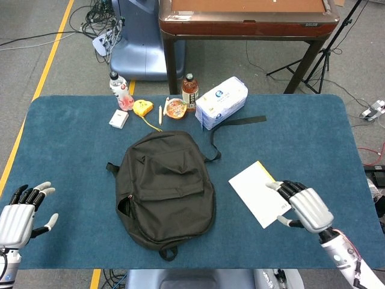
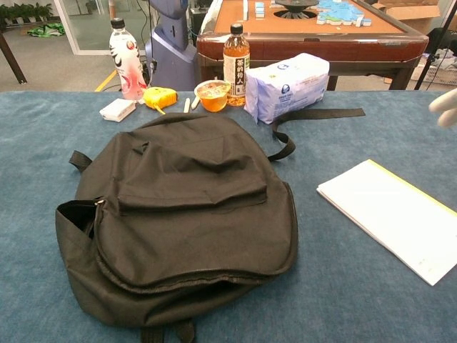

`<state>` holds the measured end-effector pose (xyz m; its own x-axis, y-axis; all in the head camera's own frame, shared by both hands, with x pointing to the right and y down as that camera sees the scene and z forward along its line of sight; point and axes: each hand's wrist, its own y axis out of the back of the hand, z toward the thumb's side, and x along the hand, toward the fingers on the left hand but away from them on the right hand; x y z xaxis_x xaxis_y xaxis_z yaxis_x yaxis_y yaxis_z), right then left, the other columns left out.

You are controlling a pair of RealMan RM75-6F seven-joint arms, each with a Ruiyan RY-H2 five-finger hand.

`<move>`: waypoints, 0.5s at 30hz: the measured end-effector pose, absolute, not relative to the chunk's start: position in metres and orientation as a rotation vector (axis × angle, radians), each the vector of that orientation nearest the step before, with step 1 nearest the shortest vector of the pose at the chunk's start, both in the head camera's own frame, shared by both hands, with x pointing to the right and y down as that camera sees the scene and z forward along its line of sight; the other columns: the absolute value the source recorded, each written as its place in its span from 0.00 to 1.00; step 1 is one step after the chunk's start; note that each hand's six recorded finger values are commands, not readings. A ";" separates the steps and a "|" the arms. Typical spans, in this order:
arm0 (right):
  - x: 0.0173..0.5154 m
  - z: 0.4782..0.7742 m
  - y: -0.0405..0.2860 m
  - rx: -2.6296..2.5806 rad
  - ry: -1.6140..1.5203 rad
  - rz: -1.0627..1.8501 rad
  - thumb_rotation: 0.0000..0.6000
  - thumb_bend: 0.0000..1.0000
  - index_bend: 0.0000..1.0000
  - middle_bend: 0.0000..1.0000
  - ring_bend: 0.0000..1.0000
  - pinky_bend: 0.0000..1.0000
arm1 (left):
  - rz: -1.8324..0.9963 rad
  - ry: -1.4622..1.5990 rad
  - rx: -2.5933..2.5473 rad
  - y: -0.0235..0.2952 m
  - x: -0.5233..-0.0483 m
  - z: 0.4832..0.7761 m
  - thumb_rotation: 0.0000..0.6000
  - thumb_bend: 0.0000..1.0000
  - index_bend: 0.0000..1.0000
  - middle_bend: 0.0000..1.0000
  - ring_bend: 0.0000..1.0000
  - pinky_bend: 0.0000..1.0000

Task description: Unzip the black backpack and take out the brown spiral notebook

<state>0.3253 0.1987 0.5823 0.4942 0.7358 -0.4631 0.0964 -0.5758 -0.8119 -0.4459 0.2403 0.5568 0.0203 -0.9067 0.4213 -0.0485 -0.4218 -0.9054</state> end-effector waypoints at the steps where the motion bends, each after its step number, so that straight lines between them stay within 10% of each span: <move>1: 0.318 0.585 0.198 -2.019 -0.666 1.073 1.00 0.12 0.20 0.26 0.23 0.37 | -1.492 1.003 -1.568 0.241 -0.446 0.557 1.00 0.26 0.27 0.22 0.21 0.09; 15: 0.183 0.618 0.199 -2.325 -0.360 0.780 1.00 0.05 0.20 0.21 0.16 0.33 | -1.500 0.999 -1.564 0.243 -0.445 0.555 1.00 0.26 0.27 0.22 0.21 0.09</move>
<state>0.1834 0.1989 0.6179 0.7854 0.4372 -0.4382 0.0500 -0.7504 -0.6591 -0.4452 0.2428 0.5547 0.0142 -0.9051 0.4249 -0.0434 -0.4251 -0.9041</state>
